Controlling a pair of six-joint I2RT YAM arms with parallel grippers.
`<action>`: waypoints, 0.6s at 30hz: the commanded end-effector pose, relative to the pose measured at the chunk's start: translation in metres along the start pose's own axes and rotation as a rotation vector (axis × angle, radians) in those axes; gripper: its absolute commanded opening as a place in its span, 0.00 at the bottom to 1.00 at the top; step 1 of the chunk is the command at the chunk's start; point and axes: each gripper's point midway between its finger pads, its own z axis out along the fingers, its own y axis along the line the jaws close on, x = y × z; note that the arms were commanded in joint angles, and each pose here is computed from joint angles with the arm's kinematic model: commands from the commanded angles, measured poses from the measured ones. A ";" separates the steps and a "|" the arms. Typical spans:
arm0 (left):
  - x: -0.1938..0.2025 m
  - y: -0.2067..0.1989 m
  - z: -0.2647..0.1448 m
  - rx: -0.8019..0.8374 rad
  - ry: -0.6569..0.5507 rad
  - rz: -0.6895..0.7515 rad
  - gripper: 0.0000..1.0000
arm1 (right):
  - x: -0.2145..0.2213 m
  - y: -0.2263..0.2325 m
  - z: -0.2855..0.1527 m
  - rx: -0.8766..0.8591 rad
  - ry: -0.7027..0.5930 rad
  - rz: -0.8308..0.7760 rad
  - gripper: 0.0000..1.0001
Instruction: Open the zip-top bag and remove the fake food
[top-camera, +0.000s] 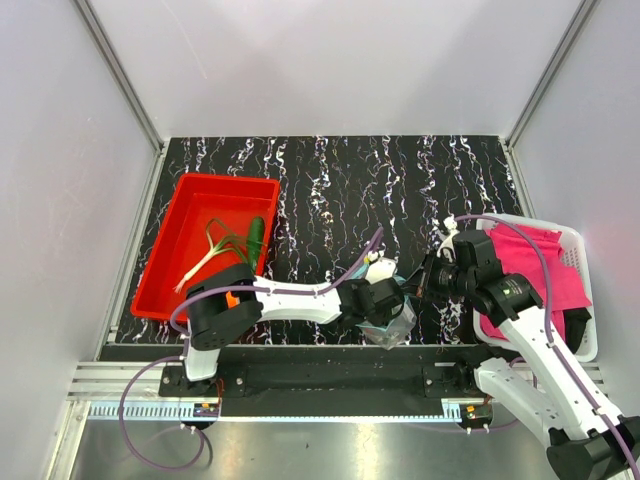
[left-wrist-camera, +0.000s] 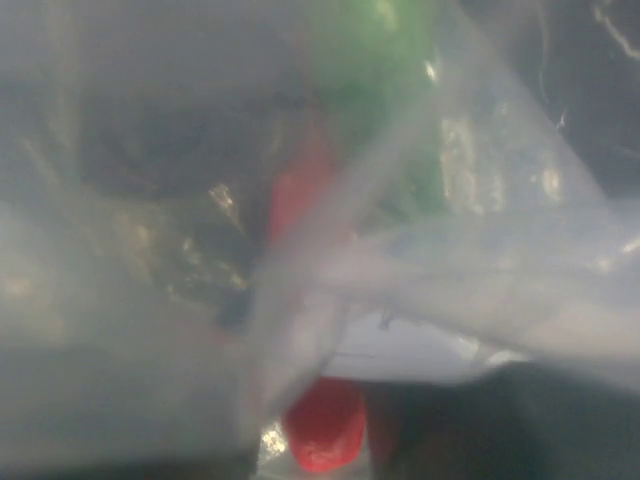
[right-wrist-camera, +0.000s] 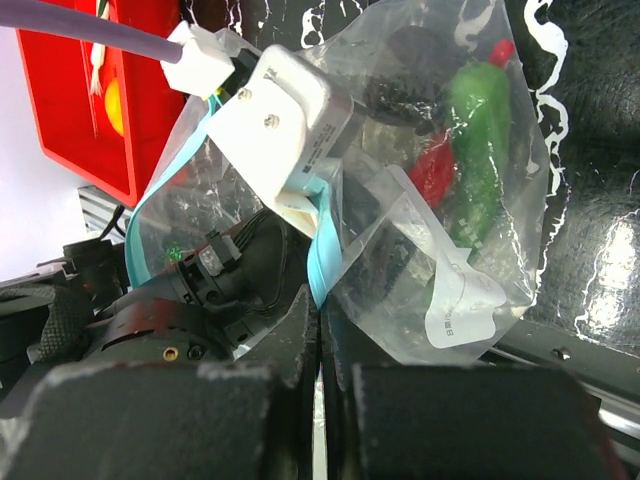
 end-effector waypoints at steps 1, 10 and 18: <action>0.009 0.019 -0.001 -0.061 0.017 0.003 0.23 | -0.005 0.004 -0.004 -0.016 -0.037 -0.038 0.00; -0.072 -0.027 -0.086 0.113 -0.154 0.012 0.10 | -0.005 0.008 -0.001 -0.060 -0.021 -0.133 0.00; -0.111 -0.044 -0.122 0.180 -0.189 -0.071 0.06 | -0.013 0.026 -0.009 -0.117 -0.028 -0.198 0.00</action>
